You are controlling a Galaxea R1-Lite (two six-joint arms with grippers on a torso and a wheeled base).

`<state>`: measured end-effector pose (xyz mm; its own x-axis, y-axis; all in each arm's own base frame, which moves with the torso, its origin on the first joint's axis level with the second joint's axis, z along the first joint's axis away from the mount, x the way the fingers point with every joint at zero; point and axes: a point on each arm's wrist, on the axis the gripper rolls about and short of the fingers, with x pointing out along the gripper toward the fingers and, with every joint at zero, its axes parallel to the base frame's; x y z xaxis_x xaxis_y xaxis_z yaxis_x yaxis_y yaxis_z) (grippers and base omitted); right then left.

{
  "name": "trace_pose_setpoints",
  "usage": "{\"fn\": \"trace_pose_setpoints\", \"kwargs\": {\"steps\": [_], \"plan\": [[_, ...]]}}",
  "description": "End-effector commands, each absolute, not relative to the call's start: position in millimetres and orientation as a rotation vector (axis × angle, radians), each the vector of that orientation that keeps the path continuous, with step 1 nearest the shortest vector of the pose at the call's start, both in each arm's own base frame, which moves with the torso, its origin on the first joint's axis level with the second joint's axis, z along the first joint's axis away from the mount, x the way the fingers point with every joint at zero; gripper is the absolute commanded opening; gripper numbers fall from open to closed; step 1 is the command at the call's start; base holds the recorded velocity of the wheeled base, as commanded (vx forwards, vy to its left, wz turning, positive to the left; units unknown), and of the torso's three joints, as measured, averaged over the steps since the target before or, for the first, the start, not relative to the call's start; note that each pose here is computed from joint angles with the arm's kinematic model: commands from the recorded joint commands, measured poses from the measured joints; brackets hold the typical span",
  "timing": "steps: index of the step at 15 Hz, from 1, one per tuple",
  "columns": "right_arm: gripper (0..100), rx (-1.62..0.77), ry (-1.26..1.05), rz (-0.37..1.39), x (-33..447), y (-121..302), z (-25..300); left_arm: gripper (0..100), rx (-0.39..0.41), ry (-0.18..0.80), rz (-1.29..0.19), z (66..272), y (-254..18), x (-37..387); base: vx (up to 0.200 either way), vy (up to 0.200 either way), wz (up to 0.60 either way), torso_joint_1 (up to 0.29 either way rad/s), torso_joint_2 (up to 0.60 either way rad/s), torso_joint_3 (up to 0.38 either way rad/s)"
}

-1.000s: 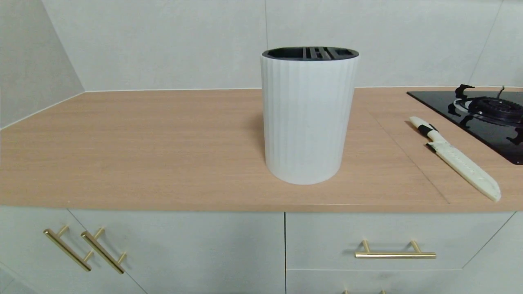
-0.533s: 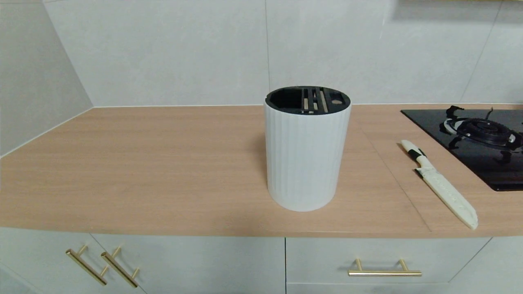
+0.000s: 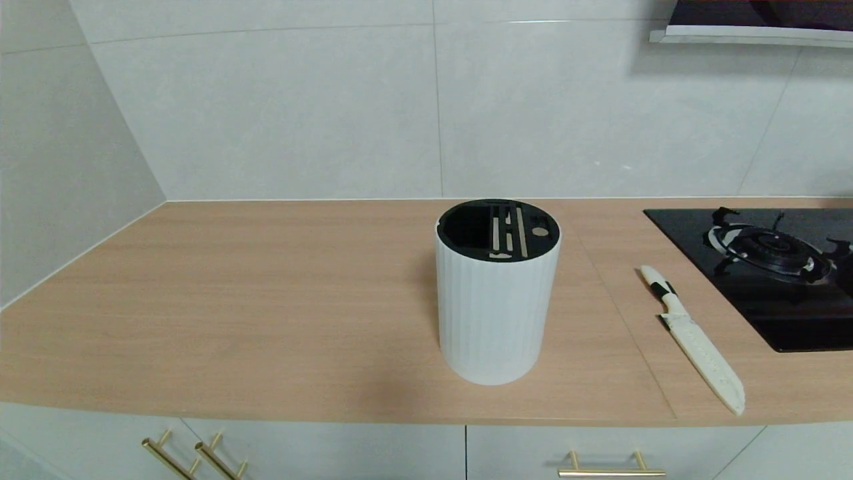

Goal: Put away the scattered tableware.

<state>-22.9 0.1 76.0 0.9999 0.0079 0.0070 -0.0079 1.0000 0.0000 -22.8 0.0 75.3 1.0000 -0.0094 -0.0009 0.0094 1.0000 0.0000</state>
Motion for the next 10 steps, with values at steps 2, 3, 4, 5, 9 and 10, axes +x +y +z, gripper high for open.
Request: {"fn": "trace_pose_setpoints", "kwargs": {"steps": [2, 3, 4, 5, 9, 10], "plan": [[100, 0.0, -0.006, 0.009, -22.8, 0.1, 76.1, 100, 0.0, 0.002, -0.009, 75.3, 0.0, -22.8, 0.0, 0.0, 0.0, 0.246, -0.53, -0.286], [100, 0.0, -0.006, 0.008, -22.8, 0.1, 76.1, 100, 0.0, 0.002, -0.009, 75.3, 0.0, -22.8, 0.0, 0.0, 0.0, 0.256, -0.54, -0.295], [100, 0.0, -0.006, 0.008, -22.8, 0.1, 76.1, 100, 0.0, 0.002, -0.009, 75.3, 0.0, -22.8, 0.0, 0.0, 0.0, 0.261, -0.56, -0.295], [100, 0.0, -0.006, 0.008, -22.8, 0.1, 76.1, 100, 0.0, 0.002, -0.009, 75.3, 0.0, -22.8, 0.0, 0.0, 0.0, 0.256, -0.56, -0.305], [100, 0.0, -0.006, 0.008, -22.8, 0.1, 76.1, 100, 0.0, 0.002, -0.009, 75.3, 0.0, -22.8, 0.0, 0.0, 0.0, 0.282, -0.6, -0.315], [100, 0.0, -0.006, 0.008, -22.8, 0.1, 76.1, 100, 0.0, 0.002, -0.009, 75.3, 0.0, -22.8, 0.0, 0.0, 0.0, 0.276, -0.57, -0.3]]}}
